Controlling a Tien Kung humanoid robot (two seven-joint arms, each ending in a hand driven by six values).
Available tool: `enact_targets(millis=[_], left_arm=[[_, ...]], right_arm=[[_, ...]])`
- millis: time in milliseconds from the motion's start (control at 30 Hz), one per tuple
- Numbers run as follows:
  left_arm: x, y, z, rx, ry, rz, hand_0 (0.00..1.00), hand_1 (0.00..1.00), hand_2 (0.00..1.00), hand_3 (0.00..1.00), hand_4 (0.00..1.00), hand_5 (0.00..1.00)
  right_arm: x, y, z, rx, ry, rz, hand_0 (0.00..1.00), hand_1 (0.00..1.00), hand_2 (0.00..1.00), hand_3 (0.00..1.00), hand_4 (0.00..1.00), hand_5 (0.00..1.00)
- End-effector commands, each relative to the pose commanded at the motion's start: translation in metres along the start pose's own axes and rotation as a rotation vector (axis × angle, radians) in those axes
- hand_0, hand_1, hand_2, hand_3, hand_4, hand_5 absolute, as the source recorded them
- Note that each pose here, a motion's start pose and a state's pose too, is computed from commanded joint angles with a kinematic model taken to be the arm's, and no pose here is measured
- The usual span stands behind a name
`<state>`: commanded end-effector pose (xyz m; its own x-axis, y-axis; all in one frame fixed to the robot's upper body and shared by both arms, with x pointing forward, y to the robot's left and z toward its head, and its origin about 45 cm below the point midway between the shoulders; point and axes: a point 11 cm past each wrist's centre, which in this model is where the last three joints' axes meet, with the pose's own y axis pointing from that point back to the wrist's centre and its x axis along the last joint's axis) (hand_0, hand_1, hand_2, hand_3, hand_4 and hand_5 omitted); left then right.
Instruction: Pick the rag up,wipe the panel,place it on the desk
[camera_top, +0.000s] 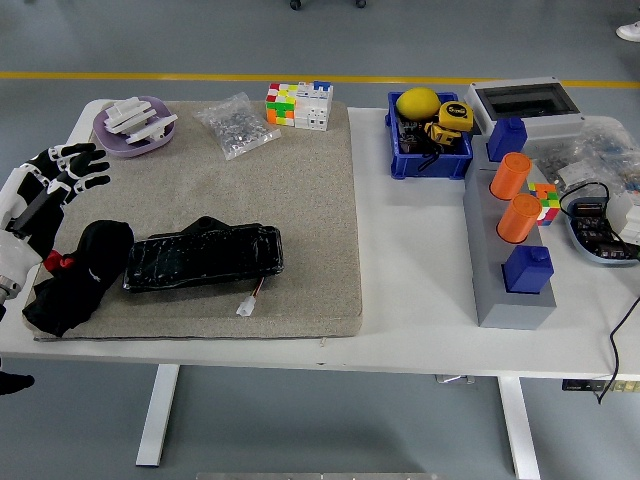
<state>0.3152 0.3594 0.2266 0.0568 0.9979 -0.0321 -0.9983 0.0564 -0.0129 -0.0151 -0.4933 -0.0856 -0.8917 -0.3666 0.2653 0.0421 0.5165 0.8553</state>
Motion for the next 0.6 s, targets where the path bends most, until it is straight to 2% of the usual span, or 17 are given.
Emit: enact_targets(millis=[233, 400, 433, 533, 600], left_arm=[[0.011, 0.005, -0.009, -0.006, -0.014, 0.014, 0.662, 0.705, 0.699, 0.628, 0.922, 0.46], [0.024, 0.004, -0.008, -0.027, -0.124, 0.07, 0.662, 0.705, 0.699, 0.628, 0.922, 0.46], [0.026, 0.004, -0.008, -0.031, -0.143, 0.08, 0.741, 0.776, 0.743, 0.634, 0.921, 0.457], [0.032, 0.002, -0.004, -0.048, -0.272, 0.123, 0.741, 0.776, 0.743, 0.634, 0.921, 0.457], [0.034, 0.0, -0.005, -0.039, -0.327, 0.134, 0.741, 0.776, 0.743, 0.634, 0.921, 0.457]], right_arm=[[0.0, 0.0, -0.001, 0.004, -0.002, 0.0, 0.703, 0.605, 0.595, 0.572, 0.996, 0.446], [0.001, 0.0, -0.003, 0.007, 0.0, 0.002, 0.703, 0.605, 0.595, 0.572, 0.996, 0.446], [0.001, 0.0, -0.003, 0.008, -0.001, 0.002, 0.702, 0.606, 0.595, 0.572, 0.997, 0.446], [0.001, 0.0, -0.003, 0.009, -0.003, 0.001, 0.702, 0.606, 0.595, 0.572, 0.997, 0.446], [0.001, 0.0, -0.003, 0.008, -0.003, 0.001, 0.702, 0.606, 0.595, 0.572, 0.997, 0.446]])
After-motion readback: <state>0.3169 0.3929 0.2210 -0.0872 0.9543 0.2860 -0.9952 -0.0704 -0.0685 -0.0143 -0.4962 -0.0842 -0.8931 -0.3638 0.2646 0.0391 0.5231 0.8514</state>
